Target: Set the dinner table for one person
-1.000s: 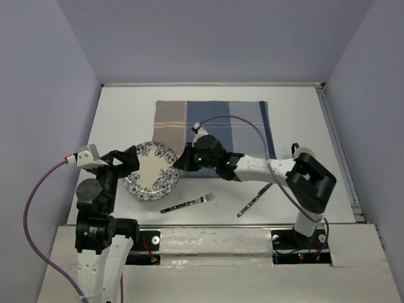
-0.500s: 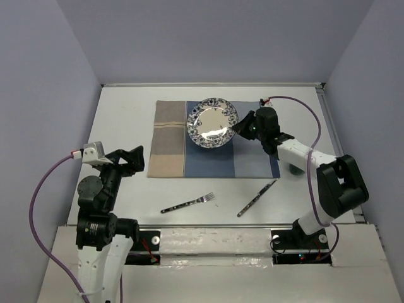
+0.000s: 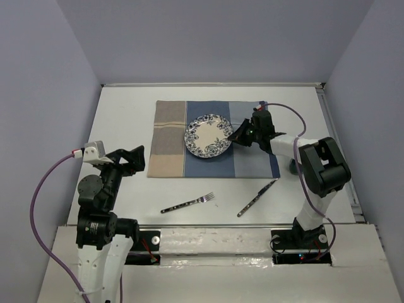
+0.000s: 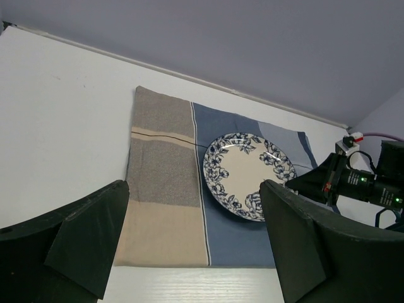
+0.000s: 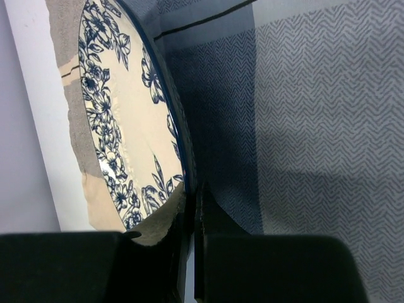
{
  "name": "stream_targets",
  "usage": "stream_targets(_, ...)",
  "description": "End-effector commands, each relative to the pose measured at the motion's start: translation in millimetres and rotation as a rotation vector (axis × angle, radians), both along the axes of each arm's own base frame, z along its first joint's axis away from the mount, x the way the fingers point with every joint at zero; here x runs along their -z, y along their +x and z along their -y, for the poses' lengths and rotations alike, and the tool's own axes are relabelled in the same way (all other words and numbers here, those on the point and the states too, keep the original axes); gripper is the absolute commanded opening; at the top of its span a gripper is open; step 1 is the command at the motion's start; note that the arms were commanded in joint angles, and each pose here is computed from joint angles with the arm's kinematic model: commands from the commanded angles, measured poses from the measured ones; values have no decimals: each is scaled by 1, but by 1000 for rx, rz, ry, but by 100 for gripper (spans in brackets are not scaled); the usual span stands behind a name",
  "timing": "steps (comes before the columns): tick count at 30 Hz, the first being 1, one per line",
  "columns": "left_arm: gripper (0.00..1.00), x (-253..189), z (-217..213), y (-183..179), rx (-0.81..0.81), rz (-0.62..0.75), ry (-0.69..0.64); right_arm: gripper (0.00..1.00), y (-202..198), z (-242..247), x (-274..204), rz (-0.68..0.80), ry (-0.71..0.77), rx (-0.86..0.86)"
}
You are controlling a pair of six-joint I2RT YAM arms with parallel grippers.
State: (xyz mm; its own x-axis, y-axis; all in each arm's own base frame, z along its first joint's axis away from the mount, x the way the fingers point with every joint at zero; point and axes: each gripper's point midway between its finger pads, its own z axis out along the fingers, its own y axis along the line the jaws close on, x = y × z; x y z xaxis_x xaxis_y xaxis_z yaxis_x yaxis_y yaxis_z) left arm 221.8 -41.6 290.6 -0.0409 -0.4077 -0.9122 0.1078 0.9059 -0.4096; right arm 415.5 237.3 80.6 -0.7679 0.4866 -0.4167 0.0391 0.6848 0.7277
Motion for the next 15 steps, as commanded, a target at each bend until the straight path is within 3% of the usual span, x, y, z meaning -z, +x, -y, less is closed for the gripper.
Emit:
stream_targets(1, 96, -6, 5, 4, 24, 27, 4, 0, 35, -32, -102, 267, 208, -67)
stream_targets(13, 95, -7, 5, 4, 27, 30, 4, 0, 34, -35, -47, 148, 184, -74)
stream_targets(15, 95, -7, 5, 4, 27, 29, 4, 8, 32, -33, -39, 133, 162, -78)
